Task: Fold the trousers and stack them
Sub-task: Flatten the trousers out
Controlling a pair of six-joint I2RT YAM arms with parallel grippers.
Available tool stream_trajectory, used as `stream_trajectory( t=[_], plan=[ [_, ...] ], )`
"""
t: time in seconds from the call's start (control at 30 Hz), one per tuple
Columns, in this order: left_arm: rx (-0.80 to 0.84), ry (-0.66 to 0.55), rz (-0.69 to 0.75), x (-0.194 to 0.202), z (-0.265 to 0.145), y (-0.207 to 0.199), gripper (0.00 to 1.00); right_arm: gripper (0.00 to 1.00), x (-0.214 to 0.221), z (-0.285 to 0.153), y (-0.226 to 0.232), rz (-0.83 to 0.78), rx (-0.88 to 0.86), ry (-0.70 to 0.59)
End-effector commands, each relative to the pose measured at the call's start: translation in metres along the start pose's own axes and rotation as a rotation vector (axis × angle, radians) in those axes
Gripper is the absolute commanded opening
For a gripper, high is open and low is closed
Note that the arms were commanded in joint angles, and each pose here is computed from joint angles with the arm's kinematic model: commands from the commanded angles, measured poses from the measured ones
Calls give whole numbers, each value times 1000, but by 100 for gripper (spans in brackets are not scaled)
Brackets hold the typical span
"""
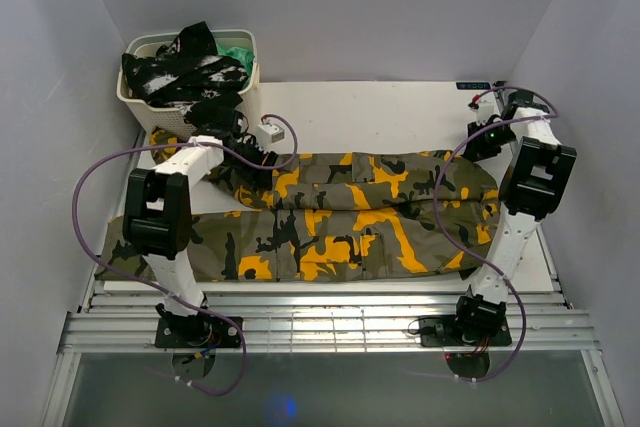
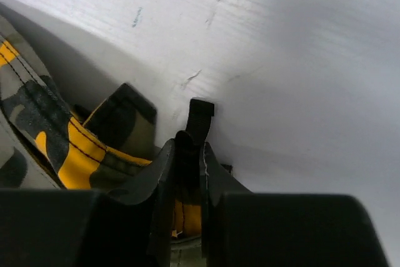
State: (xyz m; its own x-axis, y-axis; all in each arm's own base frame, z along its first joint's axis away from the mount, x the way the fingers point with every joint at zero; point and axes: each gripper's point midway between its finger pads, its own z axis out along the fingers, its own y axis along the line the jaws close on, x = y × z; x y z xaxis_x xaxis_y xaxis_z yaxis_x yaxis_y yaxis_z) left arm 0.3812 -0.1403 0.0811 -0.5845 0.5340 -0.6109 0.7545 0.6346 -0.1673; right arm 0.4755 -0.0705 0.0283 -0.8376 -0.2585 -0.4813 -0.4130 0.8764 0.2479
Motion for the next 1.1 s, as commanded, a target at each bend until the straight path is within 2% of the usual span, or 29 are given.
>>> stream_trajectory(
  t=[0.0,0.07,0.3,0.43,0.47,0.6,0.63,0.77,0.9,0.93,1.0,1.03,1.07],
  plan=[
    [-123,100,-99,26,14,25,62,10,-8,-31,28,26,-70,-52],
    [-139,156,-138,45,25,29,59,8,-19,-51,27,37,-53,-100],
    [-260,282,-278,99,27,51,39,8,-62,-173,40,47,107,-356],
    [-277,322,-347,123,23,57,30,8,-61,-217,48,30,295,-476],
    [-278,326,-350,125,22,57,29,8,-71,-244,54,-21,380,-555],
    [-266,319,-353,130,18,53,27,8,-58,-234,88,-107,389,-560],
    [-260,316,-352,129,18,51,27,8,-49,-214,102,-124,351,-527],
    [-230,289,-349,121,17,47,28,8,-34,-188,114,-158,414,-496],
    [-246,251,-355,112,11,49,28,8,-41,-190,82,-116,586,-532],
    [-252,238,-355,109,10,50,28,8,-54,-199,70,-122,656,-584],
    [-274,166,-365,92,-1,57,28,8,-57,-205,37,-97,810,-571],
    [-274,132,-369,84,-5,59,29,8,-68,-218,21,-91,902,-616],
    [-270,92,-369,74,-11,60,29,8,-68,-209,7,-84,921,-595]
  ],
)
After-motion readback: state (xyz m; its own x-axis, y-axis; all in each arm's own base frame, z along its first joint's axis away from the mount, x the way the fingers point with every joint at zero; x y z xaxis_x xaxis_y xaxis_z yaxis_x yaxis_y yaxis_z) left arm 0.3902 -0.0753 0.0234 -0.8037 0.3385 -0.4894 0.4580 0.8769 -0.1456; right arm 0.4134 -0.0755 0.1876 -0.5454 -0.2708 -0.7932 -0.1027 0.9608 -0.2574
